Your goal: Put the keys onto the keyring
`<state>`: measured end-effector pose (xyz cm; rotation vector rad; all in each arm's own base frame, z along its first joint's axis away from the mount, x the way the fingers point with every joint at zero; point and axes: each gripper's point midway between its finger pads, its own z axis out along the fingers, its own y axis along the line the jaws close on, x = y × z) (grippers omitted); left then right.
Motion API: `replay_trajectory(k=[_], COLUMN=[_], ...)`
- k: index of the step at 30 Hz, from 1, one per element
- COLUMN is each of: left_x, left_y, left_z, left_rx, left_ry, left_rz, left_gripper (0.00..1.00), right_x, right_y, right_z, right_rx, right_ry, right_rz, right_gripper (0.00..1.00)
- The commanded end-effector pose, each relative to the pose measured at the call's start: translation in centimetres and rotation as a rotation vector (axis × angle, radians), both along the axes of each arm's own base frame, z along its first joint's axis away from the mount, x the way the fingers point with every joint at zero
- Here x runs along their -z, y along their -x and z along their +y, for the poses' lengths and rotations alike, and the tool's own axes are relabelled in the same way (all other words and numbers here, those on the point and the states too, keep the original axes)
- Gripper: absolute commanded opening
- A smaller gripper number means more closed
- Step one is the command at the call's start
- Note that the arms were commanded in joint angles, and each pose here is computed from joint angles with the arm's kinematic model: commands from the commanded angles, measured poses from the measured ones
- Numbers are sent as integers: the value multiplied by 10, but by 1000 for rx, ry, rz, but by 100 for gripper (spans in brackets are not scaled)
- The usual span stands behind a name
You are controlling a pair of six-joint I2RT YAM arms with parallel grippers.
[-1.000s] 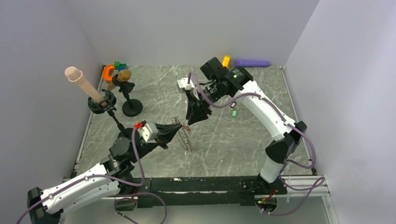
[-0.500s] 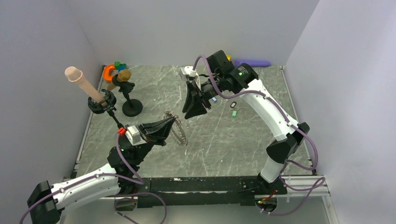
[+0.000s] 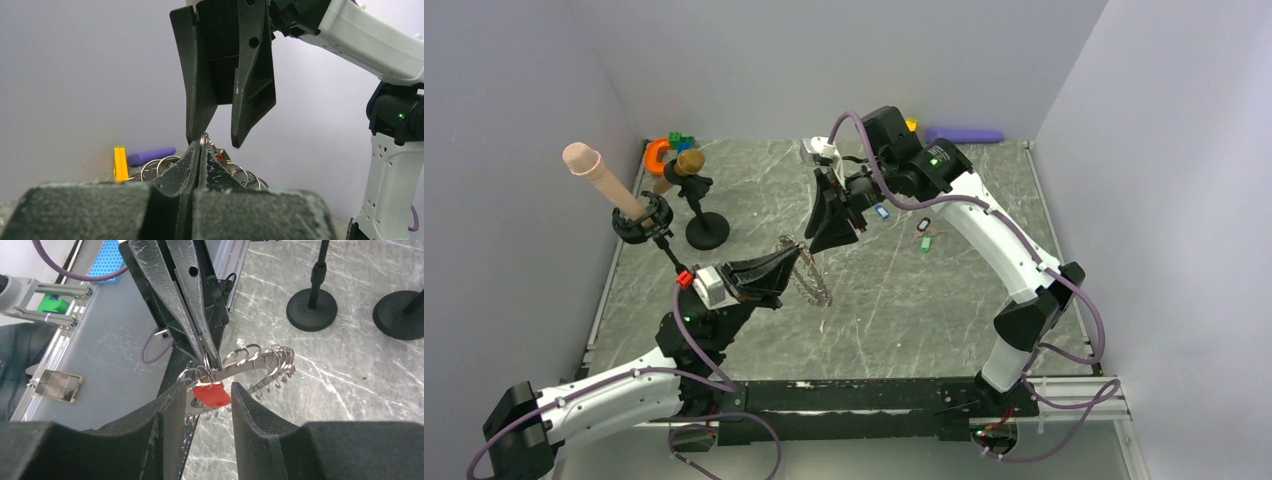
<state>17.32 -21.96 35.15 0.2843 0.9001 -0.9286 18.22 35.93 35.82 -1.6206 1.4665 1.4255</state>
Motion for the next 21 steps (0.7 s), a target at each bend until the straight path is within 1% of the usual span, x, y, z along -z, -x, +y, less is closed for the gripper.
replay_trajectory(k=[1, 5, 8, 14, 19, 21], left_x=[-42, -44, -45, -45, -46, -46], left_y=[9, 9, 10, 11, 12, 12], left_z=[7, 6, 6, 7, 10, 10], left_rx=[9, 11, 11, 6, -1, -4], left_ry=[71, 64, 62, 54, 46, 41], left_rz=[-79, -85, -88, -92, -96, -97], left_gripper=[0, 0, 0, 0, 0, 0], right_x=[-3, 0, 2, 6, 11, 11], right_y=[0, -3, -2, -3, -4, -4], right_z=[7, 8, 8, 6, 3, 3], right_rx=[12, 29, 30, 41, 51, 47], right_ry=[-8, 3, 6, 22, 38, 40], right_rz=[-1, 7, 15, -2, -15, -21], right_gripper=[43, 43, 39, 27, 14, 12])
